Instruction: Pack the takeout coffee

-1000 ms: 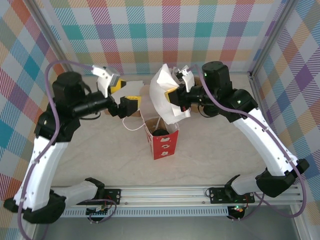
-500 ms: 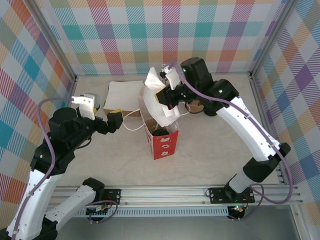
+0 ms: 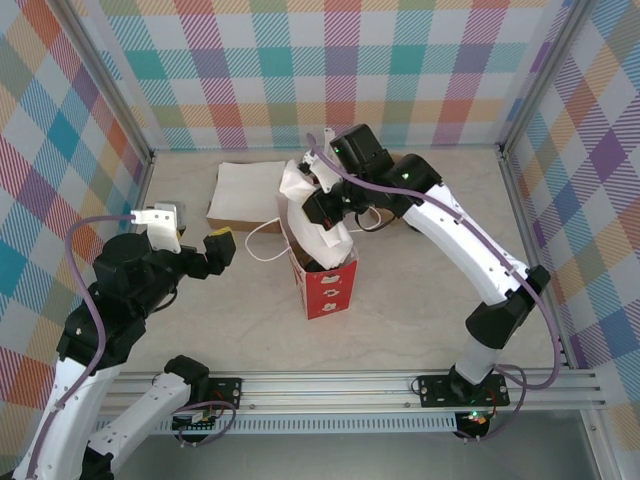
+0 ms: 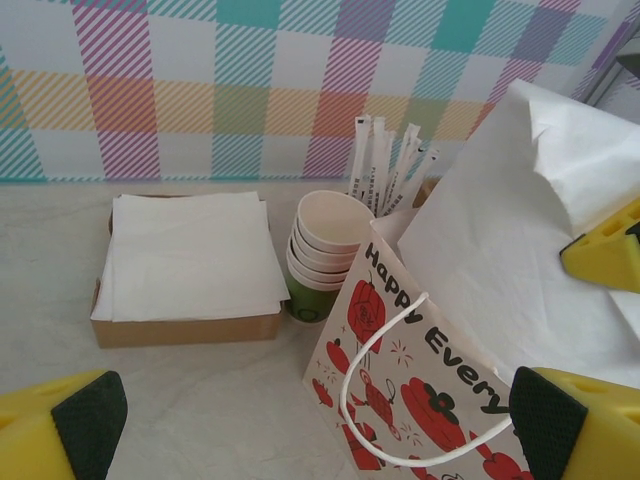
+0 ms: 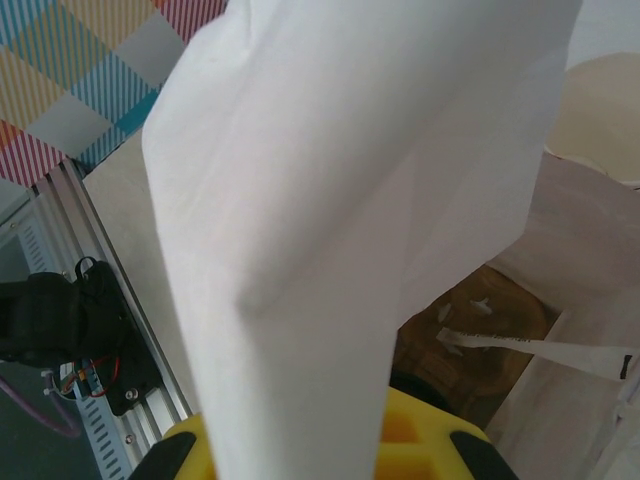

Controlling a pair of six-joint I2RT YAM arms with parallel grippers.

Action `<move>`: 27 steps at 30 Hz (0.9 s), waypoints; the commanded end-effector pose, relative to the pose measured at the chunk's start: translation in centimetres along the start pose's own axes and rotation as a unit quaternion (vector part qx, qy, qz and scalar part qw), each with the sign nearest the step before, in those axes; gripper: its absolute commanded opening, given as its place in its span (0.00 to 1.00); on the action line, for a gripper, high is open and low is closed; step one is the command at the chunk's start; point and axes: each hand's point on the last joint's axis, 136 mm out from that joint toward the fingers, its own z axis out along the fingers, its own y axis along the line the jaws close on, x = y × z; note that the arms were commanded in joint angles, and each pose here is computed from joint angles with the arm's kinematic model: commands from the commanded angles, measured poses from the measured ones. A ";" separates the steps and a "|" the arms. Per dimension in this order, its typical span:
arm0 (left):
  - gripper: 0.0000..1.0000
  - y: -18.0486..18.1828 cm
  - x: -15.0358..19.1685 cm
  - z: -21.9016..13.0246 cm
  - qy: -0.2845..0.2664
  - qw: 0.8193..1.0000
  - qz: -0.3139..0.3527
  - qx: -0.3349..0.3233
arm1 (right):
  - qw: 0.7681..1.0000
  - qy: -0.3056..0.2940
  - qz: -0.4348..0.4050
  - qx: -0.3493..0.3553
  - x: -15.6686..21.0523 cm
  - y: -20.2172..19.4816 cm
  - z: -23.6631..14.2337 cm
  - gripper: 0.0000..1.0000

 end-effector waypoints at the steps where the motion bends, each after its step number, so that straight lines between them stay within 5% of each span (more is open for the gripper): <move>1: 1.00 0.0 0.5 0.3 0.005 1.000 -0.004 -0.001 | 1.000 0.011 -0.006 0.001 0.0 0.1 0.8 0.00; 27: 1.00 -0.1 0.6 0.6 0.006 1.000 -0.008 0.001 | 0.984 0.142 0.098 0.052 6.7 -3.2 7.7 0.00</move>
